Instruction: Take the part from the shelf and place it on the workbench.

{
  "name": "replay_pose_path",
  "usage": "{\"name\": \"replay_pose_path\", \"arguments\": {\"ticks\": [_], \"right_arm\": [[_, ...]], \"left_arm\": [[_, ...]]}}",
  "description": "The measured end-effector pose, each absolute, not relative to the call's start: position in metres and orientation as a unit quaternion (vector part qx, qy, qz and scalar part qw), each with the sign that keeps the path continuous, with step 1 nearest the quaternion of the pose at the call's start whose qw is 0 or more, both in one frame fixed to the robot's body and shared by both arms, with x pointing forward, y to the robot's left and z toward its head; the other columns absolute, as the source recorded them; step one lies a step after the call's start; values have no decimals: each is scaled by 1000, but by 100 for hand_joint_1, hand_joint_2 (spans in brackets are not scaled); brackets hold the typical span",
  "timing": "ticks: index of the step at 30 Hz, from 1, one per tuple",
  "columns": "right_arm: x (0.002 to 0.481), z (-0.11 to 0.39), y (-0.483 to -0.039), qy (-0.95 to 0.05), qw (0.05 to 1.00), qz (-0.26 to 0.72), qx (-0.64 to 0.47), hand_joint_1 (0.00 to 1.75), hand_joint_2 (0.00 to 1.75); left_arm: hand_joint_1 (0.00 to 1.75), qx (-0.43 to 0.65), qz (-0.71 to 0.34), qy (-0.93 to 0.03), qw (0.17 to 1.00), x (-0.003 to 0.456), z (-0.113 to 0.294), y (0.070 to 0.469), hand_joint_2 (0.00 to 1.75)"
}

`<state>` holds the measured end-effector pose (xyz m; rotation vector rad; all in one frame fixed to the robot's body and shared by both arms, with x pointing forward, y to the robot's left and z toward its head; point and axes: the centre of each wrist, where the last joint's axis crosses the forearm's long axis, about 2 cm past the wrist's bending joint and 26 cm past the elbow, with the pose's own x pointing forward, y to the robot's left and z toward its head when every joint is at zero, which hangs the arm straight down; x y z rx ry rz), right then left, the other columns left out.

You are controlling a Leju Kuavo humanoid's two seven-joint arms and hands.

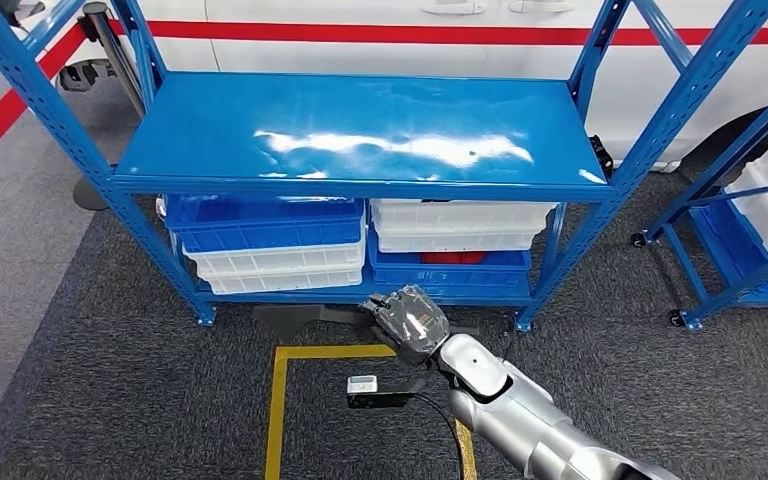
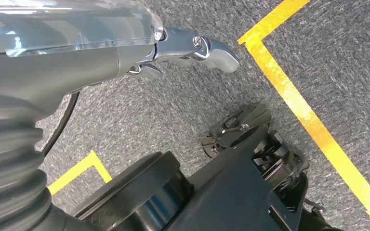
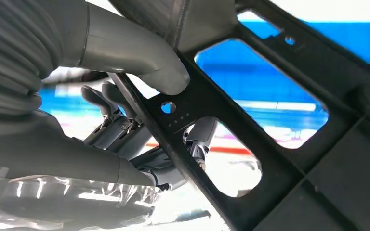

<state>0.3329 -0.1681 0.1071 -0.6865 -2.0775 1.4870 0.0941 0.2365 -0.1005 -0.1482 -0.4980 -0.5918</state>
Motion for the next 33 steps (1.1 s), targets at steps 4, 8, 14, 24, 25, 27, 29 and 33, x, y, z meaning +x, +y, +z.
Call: {"name": "replay_pose_path", "arguments": {"ticks": [4,8,14,24,25,27,29,33], "right_arm": [[318,91,-167,-804,343,467,-132,175,175],[294,67,-169,-817,423,387,-62,175,175],[264,45,-172,-798,466,374,-78,175,175],[255,50,-175,-795,473,368,-96,175,175],[255,51,-175,-795,473,368,-97,175,175],[255,52,-175,-796,471,367,-99,175,175],[255,54,-175,-798,467,367,-101,175,175],[252,56,-175,-800,465,365,-102,175,175]], "left_arm": [[0,-72,-278,-245,926,91,-101,237,175],[0,-70,-270,-244,929,87,-102,236,175],[0,-71,-284,-239,926,89,-101,233,175],[0,-76,-286,-234,926,92,-100,230,175],[0,-76,-286,-235,926,92,-100,230,175],[0,-77,-286,-236,926,93,-100,229,175],[0,-78,-286,-236,925,93,-100,229,175],[0,-80,-286,-233,926,92,-100,229,175]]}}
